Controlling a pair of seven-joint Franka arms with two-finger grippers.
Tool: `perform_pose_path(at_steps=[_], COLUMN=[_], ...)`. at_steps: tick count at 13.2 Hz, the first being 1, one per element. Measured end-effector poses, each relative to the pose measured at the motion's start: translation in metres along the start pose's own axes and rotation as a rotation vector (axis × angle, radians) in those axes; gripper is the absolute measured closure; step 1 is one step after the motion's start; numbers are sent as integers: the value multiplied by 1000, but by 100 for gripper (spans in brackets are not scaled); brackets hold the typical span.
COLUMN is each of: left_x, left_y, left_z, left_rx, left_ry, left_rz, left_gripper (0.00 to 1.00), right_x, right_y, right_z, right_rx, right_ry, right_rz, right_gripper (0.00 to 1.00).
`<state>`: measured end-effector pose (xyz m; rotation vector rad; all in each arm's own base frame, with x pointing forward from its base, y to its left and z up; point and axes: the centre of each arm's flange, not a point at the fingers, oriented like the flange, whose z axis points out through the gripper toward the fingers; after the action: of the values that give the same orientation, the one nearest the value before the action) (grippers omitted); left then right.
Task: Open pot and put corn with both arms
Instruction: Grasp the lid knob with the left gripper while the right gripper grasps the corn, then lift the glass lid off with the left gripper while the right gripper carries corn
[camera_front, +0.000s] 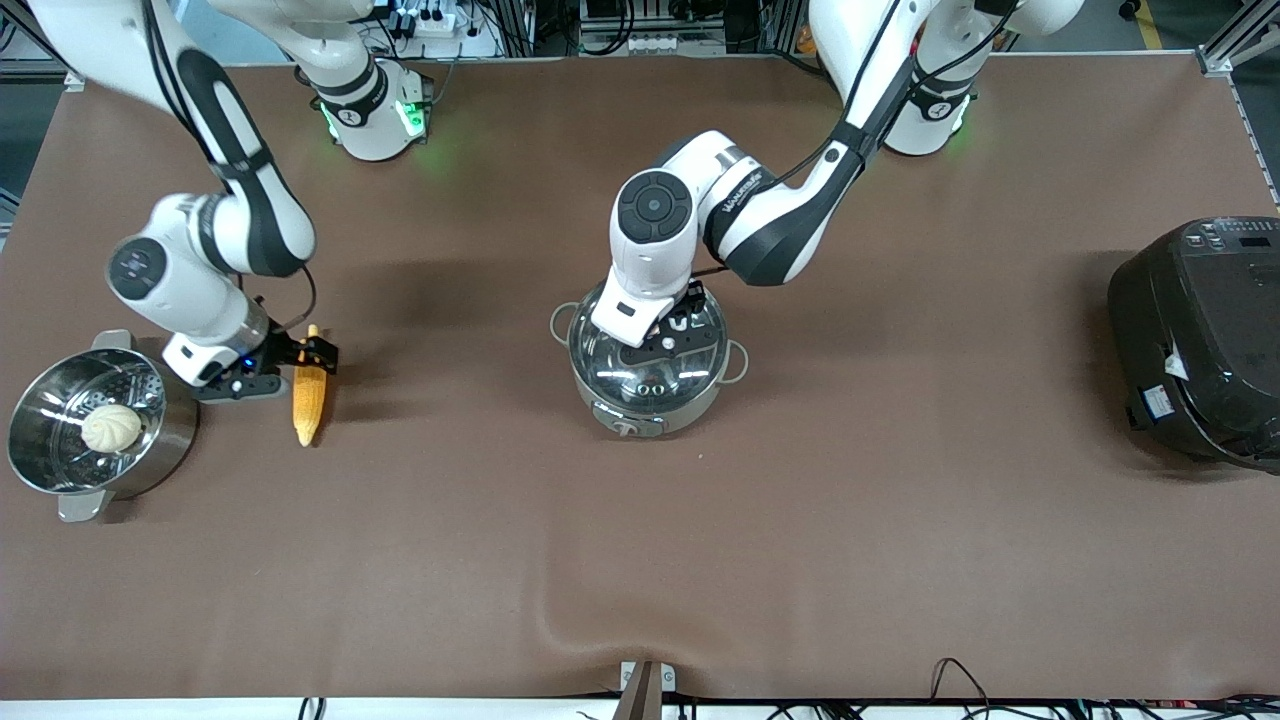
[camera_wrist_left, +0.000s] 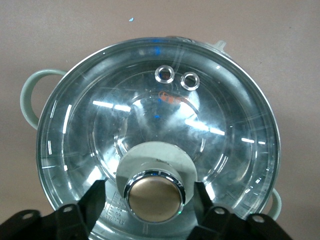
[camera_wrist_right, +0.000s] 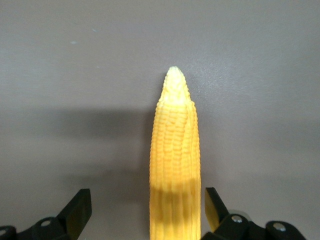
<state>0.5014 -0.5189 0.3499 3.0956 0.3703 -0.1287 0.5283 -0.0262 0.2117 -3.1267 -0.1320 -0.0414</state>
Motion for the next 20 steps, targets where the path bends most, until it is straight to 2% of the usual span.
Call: perform_pose_path(at_steps=[2,3,6,8,11,15,16,18,19,20], left_x=[-1,-2,-2,0,3,21,31,60,81,104], left_y=[2,3,3,3,-6,-58,-80,-137,-174,-212], left_z=[-1,-1,-1,-5,-35,-136,-167,-216,-232,-238], left_rx=[-8,-8,-7,-9,3,-7,-22,-31,-27,-17], left_ry=[4,6,6,8,3,19,33,45,40,22], left_rz=[3,5,5,3,-8,-67,-71,-31,0,29], left_gripper=[47,50,50,50,50,50,50,50,50,50], right_x=[-3,-3,-3,-3,-3,9,19,44,58,70], right_y=[6,8,12,14,17,-2,-18,-61,-93,-133], right_z=[18,19,19,19,18,3,-14,-71,-108,-142], right_rx=[-2,-2,-3,-3,-3,2,6,8,2,-2], right_ry=[-12,-13,-12,-12,-12,-12,-36,-117,-132,-122], right_rz=[12,16,24,36,69,132,137,180,217,249], right_gripper=[0,0,5,23,56,67,67,69,69,69])
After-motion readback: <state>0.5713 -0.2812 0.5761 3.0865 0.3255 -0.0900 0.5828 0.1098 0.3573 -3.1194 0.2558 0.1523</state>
